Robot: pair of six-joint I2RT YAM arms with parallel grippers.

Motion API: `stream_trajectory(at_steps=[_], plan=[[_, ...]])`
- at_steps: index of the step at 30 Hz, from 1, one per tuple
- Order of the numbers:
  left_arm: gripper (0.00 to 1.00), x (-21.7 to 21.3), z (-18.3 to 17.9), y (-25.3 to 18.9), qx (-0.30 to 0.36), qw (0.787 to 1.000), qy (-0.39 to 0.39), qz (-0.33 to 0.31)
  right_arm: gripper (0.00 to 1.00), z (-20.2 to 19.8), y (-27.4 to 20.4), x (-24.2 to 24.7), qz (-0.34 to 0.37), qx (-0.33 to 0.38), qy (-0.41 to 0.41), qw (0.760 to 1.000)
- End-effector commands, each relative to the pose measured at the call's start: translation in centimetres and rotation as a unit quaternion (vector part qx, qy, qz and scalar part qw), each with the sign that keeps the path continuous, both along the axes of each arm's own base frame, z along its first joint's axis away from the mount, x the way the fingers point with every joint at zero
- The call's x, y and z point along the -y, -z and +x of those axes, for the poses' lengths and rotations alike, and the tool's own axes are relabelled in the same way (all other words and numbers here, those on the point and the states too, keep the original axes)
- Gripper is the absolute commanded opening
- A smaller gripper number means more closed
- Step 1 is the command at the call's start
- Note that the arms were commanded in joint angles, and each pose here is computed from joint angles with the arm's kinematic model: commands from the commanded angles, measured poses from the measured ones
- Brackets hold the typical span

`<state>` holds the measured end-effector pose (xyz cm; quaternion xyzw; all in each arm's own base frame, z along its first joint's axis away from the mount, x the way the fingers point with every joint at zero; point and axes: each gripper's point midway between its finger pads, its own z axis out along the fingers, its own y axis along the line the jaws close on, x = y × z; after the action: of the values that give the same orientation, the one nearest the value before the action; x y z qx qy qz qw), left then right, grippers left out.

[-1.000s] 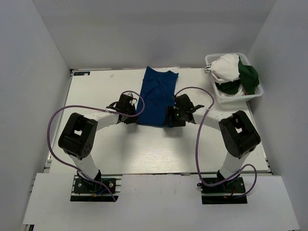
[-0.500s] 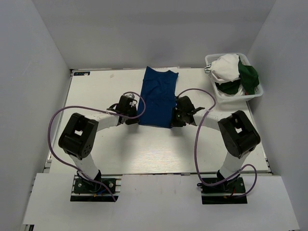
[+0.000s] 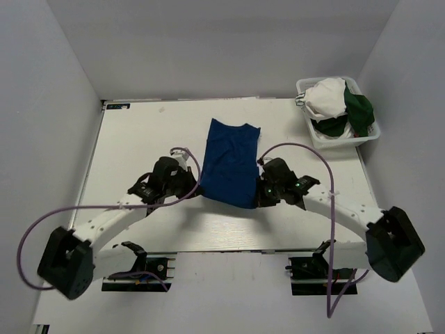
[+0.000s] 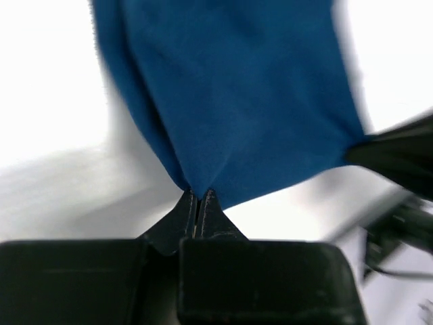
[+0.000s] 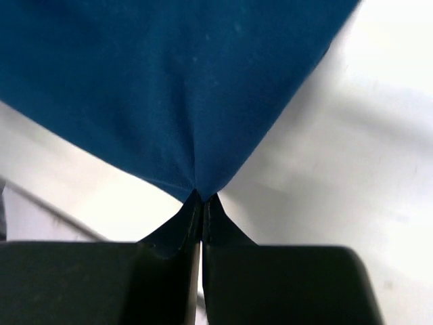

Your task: Fold and stack the t-shirts

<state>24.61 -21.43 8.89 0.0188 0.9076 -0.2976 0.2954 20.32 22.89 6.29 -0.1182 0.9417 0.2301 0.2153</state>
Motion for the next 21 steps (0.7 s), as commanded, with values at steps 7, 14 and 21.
stream_trajectory(at_steps=[7,14,21], plan=[[0.00,0.8,-1.9,-10.1,0.091,0.992,0.012,-0.092,0.00,-1.6,-9.0,-0.4,0.050,0.050,-0.036,0.997],[0.00,-0.1,2.6,-12.7,0.129,0.988,-0.064,-0.057,0.00,2.5,-12.6,-1.8,0.049,0.069,-0.026,0.996],[0.00,-1.4,8.6,-13.4,0.134,0.977,-0.163,-0.001,0.00,7.1,-13.9,-1.6,0.059,0.071,-0.001,0.996]])
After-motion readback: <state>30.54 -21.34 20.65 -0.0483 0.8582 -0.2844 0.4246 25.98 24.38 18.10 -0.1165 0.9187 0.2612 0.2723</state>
